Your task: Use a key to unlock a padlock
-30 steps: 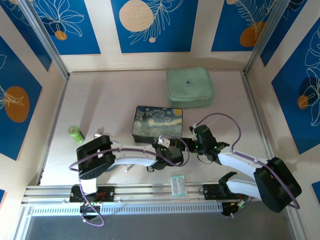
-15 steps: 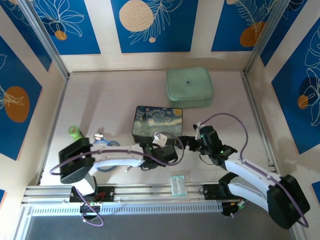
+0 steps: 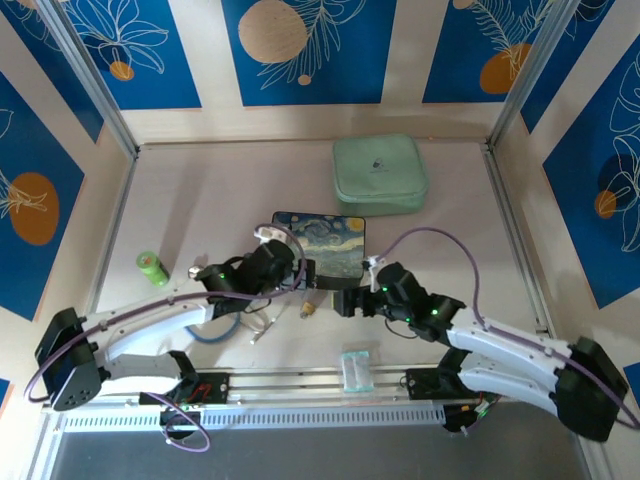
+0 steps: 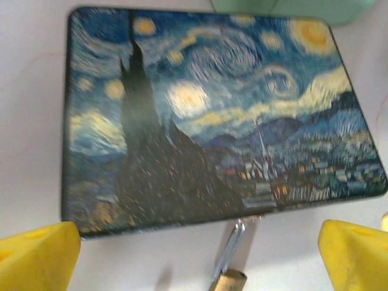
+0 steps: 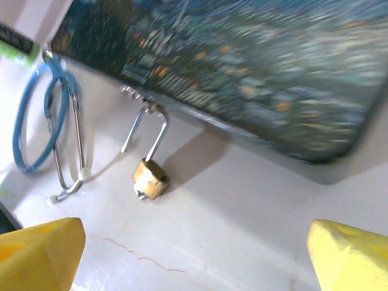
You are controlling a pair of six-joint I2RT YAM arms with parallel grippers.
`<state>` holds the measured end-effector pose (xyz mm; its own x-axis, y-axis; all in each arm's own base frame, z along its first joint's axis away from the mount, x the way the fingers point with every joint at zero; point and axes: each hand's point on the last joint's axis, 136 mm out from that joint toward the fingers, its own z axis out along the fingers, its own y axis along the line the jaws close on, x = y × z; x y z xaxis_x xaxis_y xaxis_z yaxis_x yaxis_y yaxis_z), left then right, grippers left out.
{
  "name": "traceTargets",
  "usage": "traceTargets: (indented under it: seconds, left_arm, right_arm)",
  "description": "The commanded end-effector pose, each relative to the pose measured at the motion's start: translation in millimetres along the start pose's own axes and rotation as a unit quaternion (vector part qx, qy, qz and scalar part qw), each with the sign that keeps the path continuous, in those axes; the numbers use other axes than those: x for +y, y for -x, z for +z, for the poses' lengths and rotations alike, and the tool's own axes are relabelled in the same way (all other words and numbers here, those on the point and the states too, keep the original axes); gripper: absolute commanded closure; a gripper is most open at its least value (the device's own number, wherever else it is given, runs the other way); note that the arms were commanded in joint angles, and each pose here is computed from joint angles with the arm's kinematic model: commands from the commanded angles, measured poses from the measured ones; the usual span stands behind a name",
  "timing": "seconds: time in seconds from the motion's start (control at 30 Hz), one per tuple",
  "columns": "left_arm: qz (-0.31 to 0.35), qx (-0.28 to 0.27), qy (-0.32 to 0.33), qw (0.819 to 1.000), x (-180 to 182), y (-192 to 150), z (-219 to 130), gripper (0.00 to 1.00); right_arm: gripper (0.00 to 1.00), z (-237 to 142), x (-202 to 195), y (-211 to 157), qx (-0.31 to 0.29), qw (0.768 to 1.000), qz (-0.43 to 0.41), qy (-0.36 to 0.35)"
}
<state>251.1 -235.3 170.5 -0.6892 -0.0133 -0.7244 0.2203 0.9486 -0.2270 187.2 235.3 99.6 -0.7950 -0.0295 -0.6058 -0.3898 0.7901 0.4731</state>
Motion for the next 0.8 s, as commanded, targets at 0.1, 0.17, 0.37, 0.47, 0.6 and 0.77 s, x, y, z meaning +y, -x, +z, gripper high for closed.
traceTargets:
  seconds: [0.1, 0.17, 0.37, 0.47, 0.6, 0.77]
  left_arm:
    - [-0.036, -0.022, -0.072, 0.997, 2.0, 18.9, -12.0, 0.0]
    - [-0.039, -0.033, -0.07, 0.996, 7.6, 18.5, -16.7, 0.0]
    - [-0.048, -0.028, -0.065, 0.996, 19.1, 5.4, -19.1, 0.0]
    - [-0.054, -0.021, -0.061, 0.996, 23.1, -2.0, -16.0, 0.0]
    - [-0.061, -0.016, -0.059, 0.996, 24.7, -7.8, -12.0, 0.0]
    - [-0.061, -0.013, -0.055, 0.996, 26.0, -10.8, -7.8, 0.0]
  right_arm:
    - [0.12, 38.1, 39.6, 9.8, 0.008, 0.999, -0.041, -0.008]
    - [0.3, 53.8, 43.2, 3.6, 0.027, 0.998, -0.046, -0.022]
    - [0.42, 79.4, 45.8, -4.9, 0.037, 0.995, -0.061, -0.071]
    - [0.43, 89.4, 47.7, -11.5, 0.054, 0.994, -0.061, -0.071]
    - [0.45, 96.6, 45.5, -19.2, 0.067, 0.993, -0.059, -0.076]
    - [0.5, 101.3, 37.1, -29.3, 0.078, 0.991, -0.057, -0.09]
